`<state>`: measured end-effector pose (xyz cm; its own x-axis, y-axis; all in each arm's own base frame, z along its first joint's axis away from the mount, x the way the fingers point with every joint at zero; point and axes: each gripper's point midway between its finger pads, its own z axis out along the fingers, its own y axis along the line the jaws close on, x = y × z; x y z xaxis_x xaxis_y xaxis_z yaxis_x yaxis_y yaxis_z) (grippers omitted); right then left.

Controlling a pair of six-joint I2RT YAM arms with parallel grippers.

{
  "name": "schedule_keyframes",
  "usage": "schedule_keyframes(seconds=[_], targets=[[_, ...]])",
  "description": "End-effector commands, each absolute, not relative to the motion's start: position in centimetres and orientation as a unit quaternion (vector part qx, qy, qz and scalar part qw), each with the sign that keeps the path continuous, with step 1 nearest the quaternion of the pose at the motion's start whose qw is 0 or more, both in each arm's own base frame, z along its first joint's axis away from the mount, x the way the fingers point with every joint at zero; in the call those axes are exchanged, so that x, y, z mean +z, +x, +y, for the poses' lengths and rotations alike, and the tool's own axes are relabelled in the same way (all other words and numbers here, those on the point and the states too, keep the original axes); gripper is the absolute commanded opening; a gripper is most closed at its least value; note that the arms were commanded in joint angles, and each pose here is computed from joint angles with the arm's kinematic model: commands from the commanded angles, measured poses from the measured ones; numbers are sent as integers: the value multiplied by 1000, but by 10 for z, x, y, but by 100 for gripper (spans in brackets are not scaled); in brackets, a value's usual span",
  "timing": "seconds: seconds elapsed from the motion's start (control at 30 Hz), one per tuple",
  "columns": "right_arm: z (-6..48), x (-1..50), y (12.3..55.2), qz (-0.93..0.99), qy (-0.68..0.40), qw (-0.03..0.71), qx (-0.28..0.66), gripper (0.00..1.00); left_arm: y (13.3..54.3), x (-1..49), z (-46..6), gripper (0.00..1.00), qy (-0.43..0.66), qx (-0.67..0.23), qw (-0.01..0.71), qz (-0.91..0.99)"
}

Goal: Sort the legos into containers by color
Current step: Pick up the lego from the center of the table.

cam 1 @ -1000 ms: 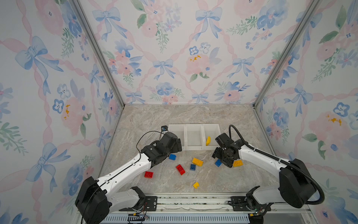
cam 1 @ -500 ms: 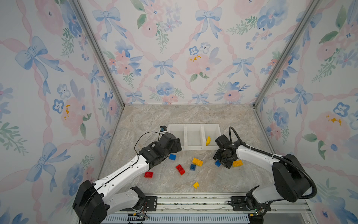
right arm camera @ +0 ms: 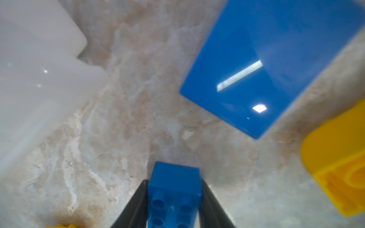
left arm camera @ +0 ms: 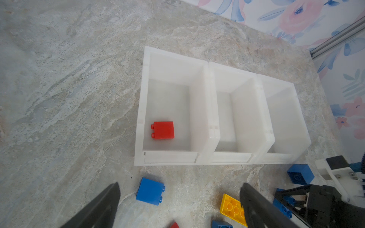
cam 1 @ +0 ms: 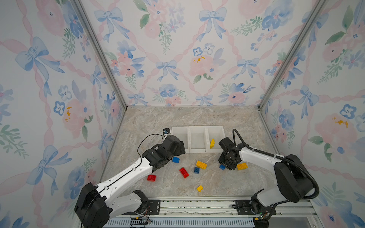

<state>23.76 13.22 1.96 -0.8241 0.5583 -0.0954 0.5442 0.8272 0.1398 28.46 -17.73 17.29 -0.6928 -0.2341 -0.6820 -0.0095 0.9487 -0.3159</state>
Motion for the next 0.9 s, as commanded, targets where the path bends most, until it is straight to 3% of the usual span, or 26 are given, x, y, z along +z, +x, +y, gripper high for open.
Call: schedule_keyframes(seconds=[0.0, 0.23, 0.6, 0.87], targets=[[127, 16, 236, 954, 290, 65, 42, 33, 284, 168, -176, 97, -72, -143, 384, 909], [135, 34, 237, 960, 265, 81, 46, 23, 282, 167, -173, 97, -75, -142, 385, 909], [199, 126, 264, 973, 111, 193, 63, 22, 276, 155, -166, 98, -85, -142, 379, 910], [252, 148, 294, 972, 22, 216, 85, 22, 273, 147, -159, 98, -90, -141, 374, 912]])
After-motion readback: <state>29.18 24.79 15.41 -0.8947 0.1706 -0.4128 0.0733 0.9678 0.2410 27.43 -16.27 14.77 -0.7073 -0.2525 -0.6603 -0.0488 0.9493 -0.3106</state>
